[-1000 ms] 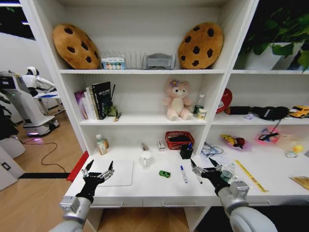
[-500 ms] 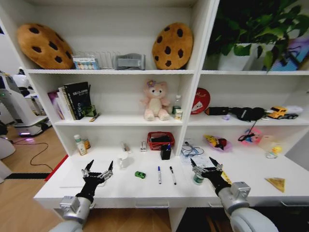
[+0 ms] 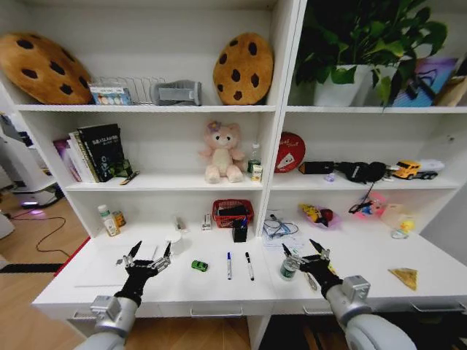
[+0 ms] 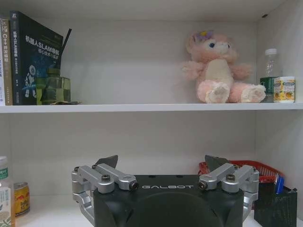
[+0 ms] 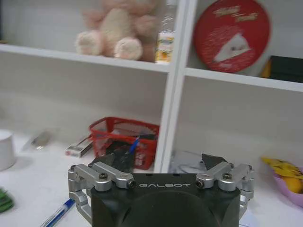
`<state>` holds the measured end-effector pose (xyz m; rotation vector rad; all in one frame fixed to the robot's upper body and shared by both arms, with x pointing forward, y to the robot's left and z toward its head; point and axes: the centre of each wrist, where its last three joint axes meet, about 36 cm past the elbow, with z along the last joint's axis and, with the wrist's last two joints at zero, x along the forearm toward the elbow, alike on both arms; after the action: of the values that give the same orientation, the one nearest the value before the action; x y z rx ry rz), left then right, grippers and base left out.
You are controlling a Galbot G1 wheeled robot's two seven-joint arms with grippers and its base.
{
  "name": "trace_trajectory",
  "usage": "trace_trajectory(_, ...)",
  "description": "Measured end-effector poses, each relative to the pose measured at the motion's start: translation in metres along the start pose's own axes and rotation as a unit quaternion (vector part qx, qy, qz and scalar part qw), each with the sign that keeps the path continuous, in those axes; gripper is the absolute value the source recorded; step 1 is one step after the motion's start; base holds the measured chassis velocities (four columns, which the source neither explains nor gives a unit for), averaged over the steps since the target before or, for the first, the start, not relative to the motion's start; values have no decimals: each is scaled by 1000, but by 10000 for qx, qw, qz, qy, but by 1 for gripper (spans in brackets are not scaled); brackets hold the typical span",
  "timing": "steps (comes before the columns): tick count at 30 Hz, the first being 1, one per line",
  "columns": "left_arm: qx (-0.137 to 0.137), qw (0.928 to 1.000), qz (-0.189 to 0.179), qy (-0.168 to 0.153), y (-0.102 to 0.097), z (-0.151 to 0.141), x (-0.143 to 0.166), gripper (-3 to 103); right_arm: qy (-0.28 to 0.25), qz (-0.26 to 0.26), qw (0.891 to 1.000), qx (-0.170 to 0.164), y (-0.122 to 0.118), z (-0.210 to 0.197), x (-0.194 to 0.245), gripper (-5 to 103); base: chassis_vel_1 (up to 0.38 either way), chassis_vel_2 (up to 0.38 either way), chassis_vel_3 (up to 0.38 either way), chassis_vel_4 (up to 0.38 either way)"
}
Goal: Organize the objects on the table.
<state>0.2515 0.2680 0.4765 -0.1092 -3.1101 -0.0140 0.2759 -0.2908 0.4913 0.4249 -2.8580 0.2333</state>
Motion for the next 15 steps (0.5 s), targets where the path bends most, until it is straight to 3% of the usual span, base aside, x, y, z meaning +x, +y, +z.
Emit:
trace_trajectory(1,0,10000,0,0,0,0,0,100,0,0,10000,0,0,0,0,100,0,0,0,0)
trace_trajectory(3,1,10000,1,-1,0,0,0,100,37,-488,9981,372,-10,4,-8,100,0,0,0,0)
trace_trajectory(7,1,10000,1,0,0,0,0,100,102,-911,9942,559,-18,6,-16,100,0,0,0,0)
trace_trajectory(9,1,10000,2,0,0,0,0,100,108,-1453,9871,664,-25,0,-33,100,0,0,0,0)
trace_trajectory(11,1,10000,2,0,0,0,0,100,124,-1593,9848,684,-26,-2,-38,100,0,0,0,0)
trace_trajectory(13,0,10000,0,-1,0,0,0,100,310,-2220,9712,804,-27,-6,-64,100,0,0,0,0)
trace_trajectory(15,1,10000,2,-1,0,0,0,100,378,-2354,9676,827,-27,-7,-72,100,0,0,0,0)
